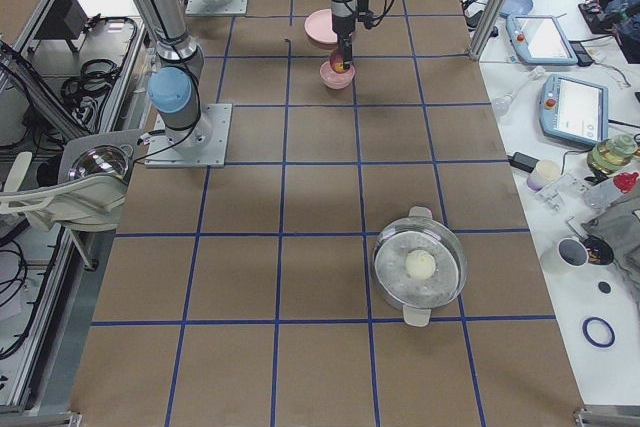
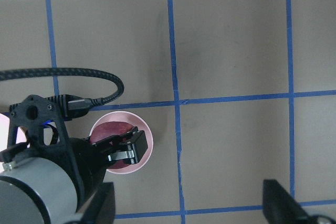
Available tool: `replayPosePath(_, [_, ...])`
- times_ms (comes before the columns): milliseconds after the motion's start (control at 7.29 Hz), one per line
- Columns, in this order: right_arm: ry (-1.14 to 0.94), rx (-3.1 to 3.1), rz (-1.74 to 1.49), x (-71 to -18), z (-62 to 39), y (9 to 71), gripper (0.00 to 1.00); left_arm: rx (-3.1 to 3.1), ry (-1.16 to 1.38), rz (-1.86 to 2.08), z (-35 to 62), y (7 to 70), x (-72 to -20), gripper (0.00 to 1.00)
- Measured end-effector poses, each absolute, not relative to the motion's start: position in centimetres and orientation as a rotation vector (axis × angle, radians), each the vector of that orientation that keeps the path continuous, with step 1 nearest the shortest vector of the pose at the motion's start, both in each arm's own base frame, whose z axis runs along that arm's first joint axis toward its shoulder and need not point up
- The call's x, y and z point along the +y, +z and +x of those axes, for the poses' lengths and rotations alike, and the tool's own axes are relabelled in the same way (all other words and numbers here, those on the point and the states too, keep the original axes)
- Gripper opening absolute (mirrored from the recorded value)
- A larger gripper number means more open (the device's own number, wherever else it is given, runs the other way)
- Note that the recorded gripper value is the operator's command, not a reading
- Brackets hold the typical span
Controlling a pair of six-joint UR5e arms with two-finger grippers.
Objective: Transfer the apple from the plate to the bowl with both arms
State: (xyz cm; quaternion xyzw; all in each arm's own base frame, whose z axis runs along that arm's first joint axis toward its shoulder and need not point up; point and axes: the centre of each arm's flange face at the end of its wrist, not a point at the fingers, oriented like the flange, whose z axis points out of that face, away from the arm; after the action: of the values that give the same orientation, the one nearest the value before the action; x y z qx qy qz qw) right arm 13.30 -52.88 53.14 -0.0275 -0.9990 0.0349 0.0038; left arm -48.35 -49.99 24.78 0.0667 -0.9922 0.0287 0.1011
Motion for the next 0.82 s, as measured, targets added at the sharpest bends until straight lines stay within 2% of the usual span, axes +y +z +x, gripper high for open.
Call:
replayPosePath(275, [0.104,-3.13,-0.087,-53.0,13.3,53.1,1.0,-2.957,0.073,0.191,-48.6,23.8,-49.7,0.15])
replayPosePath(412, [0.102,-3.13,-0.087,-53.0,13.3,53.0,1.0,-2.966,0.063,0.192,-48.7,23.2,-49.6,0.46])
replayPosePath(549, [0.098,-3.13,-0.087,-52.9,13.3,53.0,1.0,-2.972,0.053,0.192,-48.8,22.6,-49.6,0.83])
replayPosePath(686, [0.097,-3.13,-0.087,-52.9,13.3,53.0,1.0,-2.985,0.053,0.192,-48.7,22.1,-49.5,1.0])
replayPosePath(824, [0.097,-3.13,-0.087,-52.9,13.3,53.0,1.0,-3.003,0.068,0.192,-48.6,21.9,-49.5,1.0])
